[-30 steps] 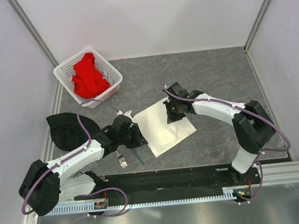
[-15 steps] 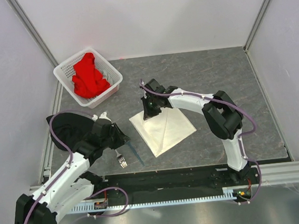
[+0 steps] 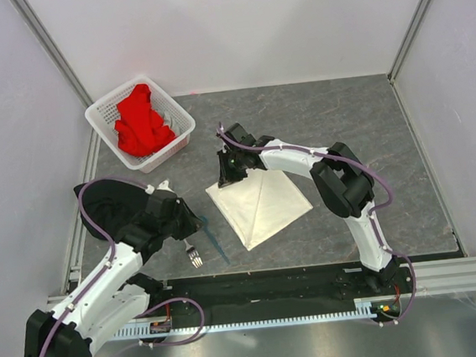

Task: Fold the napkin into a case and place the utensils inside
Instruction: Fold the top corner of the square-folded napkin at the center of the board.

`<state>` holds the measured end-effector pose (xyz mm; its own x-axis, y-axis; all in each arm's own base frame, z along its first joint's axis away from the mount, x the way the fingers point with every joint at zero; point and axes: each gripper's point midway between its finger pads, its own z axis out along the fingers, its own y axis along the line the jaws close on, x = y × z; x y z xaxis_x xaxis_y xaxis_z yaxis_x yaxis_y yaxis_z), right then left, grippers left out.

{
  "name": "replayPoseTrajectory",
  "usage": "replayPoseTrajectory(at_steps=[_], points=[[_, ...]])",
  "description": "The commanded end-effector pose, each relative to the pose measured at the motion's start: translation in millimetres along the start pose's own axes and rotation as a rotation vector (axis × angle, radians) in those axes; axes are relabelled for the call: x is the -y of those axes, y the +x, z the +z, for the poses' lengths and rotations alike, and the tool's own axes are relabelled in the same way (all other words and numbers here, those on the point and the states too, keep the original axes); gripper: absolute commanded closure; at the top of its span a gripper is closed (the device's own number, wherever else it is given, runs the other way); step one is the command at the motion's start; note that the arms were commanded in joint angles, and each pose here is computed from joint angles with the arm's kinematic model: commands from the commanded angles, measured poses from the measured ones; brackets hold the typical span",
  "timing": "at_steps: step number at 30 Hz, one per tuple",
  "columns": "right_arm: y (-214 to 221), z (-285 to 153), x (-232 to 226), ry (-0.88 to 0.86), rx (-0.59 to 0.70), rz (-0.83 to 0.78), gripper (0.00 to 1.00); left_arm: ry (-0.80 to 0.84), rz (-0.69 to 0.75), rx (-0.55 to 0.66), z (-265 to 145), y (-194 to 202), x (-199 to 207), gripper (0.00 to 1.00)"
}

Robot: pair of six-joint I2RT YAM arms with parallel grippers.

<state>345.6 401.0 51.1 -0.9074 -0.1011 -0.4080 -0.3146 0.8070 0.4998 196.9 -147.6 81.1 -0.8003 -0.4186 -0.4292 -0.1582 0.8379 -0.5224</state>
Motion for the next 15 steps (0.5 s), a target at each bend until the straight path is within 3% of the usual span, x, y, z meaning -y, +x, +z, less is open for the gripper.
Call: replayPoseTrajectory(at_steps=[1, 11, 15], points=[[-19.1, 2.9, -17.2, -0.046, 0.044, 0.005, 1.0, 0.03, -0.01, -0.007, 2.3, 0.1, 5.7, 0.76], [-18.7, 12.3, -16.9, -0.049, 0.033, 0.009, 0.99, 0.059, -0.001, -0.031, 4.8, 3.8, 10.6, 0.76], [-19.0, 9.7, -19.7, -0.059, 0.031, 0.007, 0.81, 0.125, 0.02, -0.045, 6.4, 3.4, 24.3, 0.74]])
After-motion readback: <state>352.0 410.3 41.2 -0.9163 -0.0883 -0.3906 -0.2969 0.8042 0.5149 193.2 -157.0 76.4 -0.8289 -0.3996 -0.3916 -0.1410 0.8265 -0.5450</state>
